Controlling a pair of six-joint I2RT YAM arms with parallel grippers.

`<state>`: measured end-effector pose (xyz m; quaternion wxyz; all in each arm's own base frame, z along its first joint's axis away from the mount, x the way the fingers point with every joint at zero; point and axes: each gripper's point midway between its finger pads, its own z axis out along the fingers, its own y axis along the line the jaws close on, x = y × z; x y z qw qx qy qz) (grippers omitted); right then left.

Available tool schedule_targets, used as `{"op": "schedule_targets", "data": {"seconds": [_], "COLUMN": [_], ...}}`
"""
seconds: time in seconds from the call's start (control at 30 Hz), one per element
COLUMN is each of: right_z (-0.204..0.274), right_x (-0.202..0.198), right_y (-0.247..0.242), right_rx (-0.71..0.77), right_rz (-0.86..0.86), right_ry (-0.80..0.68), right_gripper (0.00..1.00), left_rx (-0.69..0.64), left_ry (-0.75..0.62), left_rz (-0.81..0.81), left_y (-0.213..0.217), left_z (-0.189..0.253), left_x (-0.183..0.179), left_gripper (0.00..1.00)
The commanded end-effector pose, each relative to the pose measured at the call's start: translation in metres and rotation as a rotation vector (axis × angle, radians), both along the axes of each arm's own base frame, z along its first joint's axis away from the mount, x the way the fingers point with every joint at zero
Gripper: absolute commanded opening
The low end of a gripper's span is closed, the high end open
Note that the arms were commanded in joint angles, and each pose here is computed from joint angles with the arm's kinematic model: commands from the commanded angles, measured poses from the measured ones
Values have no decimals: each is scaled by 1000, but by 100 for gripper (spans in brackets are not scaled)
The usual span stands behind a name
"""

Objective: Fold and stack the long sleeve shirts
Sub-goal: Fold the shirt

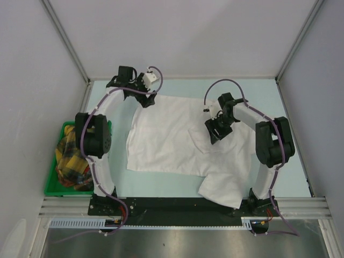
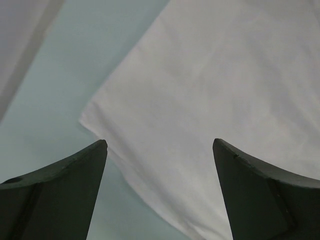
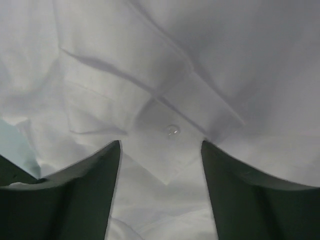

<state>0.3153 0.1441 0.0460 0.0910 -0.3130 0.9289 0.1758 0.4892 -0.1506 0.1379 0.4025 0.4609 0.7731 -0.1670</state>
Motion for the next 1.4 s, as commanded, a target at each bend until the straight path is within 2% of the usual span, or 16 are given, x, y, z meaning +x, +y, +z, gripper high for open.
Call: {"op": "schedule_targets", "data": {"seconds": [0.0, 0.13, 0.17, 0.5, 0.53, 0.57, 0.63, 0.67, 0.7, 0.9, 1.0, 1.1, 1.2, 1.27, 1.3, 1.37], "right_z": [-9, 0, 4, 44, 45, 43, 40, 37, 28, 1, -10, -14, -12, -9, -6, 4], "right_x": [21, 22, 24, 18, 18, 17, 17, 17, 16, 25, 20, 15, 15, 15, 18, 19], "right_y": [4, -1, -3, 0, 3, 3, 7, 8, 8, -4, -3, 1, 2, 3, 2, 2], "right_rx": [-33, -41, -45, 12, 19, 21, 35, 33, 23, -55, -76, -84, -79, -74, -73, -51], "right_rz": [-63, -61, -60, -19, -14, -17, -20, -20, -25, -81, -62, -43, -43, -36, -37, -37], "right_ry": [-54, -59, -70, -136, -136, -126, -109, -102, -80, -54, -16, -6, -10, -14, -24, -39], "right_gripper": [46, 15, 0, 0, 2, 17, 66, 77, 83, 84, 76, 51, 37, 18, 0, 0], "left_rx": [160, 222, 222, 258, 266, 277, 288, 304, 311, 353, 388, 398, 403, 409, 410, 410], "left_ry": [-235, -240, -247, -310, -307, -308, -292, -295, -285, -266, -253, -219, -199, -202, -203, -223], "left_rz": [-43, -30, -38, -103, -111, -122, -131, -146, -152, -197, -242, -280, -309, -332, -337, -338], "left_y": [15, 21, 21, 15, 15, 16, 17, 18, 19, 22, 19, 17, 16, 13, 13, 10], "left_z": [25, -7, -9, -46, -52, -56, -64, -67, -73, -91, -103, -113, -117, -116, -114, -103], "left_x": [70, 105, 110, 155, 154, 154, 151, 150, 149, 144, 138, 129, 121, 119, 118, 119], "left_gripper": [92, 88, 88, 79, 79, 78, 78, 77, 76, 66, 61, 51, 42, 33, 29, 15]}}
